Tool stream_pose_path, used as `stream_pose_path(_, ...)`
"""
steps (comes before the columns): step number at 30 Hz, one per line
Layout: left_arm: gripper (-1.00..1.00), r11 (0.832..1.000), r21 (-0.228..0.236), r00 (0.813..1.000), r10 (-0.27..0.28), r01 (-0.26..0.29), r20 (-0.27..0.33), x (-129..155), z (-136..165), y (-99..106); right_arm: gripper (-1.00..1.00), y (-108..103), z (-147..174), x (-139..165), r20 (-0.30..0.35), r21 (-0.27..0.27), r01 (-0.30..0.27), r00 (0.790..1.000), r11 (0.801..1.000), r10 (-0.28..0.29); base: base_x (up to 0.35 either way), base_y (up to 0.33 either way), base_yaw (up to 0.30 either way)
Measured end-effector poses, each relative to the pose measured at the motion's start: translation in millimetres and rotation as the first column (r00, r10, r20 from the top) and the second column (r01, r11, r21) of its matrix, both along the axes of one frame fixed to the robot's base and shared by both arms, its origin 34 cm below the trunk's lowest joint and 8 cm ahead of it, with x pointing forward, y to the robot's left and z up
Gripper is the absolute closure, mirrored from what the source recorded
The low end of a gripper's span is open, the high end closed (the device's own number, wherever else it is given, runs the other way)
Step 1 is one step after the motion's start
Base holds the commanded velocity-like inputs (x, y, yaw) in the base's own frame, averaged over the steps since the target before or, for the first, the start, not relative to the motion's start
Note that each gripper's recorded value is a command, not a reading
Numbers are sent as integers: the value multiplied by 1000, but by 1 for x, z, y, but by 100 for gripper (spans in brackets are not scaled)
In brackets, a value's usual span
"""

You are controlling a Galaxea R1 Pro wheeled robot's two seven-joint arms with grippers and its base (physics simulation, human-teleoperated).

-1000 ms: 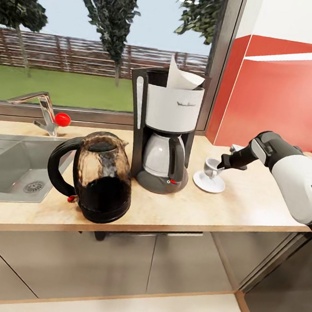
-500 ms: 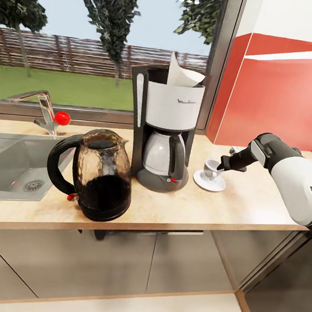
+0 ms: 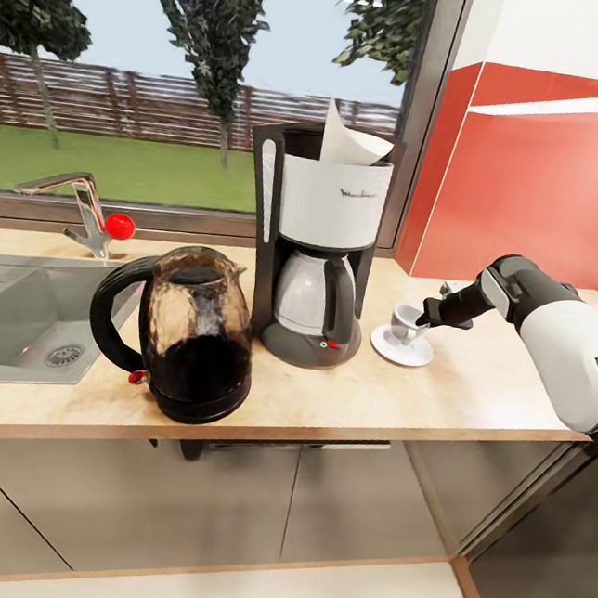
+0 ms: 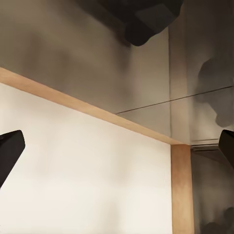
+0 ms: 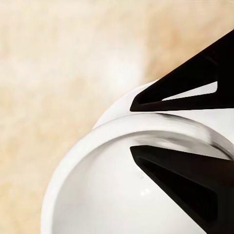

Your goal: Set up a coffee station on the kitchen countertop: keep the coffee maker on the countertop, move the bottle of coffee from the kitchen shelf to the counter next to the coffee maker, place a paper coffee filter on top of the coffee maker, put the saucer next to the coffee maker with the coffee cup on the saucer, and place the electric kettle next to the coffee maker.

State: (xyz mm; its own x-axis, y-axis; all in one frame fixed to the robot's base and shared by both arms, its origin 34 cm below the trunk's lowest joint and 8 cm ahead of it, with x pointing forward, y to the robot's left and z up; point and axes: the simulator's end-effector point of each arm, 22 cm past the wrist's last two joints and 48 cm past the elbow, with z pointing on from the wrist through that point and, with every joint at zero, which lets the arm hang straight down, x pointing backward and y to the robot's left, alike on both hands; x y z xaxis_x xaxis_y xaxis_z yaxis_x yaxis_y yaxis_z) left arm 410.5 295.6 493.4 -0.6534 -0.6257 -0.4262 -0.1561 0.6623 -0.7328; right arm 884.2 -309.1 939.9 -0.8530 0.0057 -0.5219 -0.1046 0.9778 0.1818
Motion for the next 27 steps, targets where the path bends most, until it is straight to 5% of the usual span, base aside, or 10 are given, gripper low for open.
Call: stream_pose_path(27,-100,1000,1,1000,0,0,1,1,6,0,100,-1,7,1,3,-4,0,1000,1000,0,0,0,0)
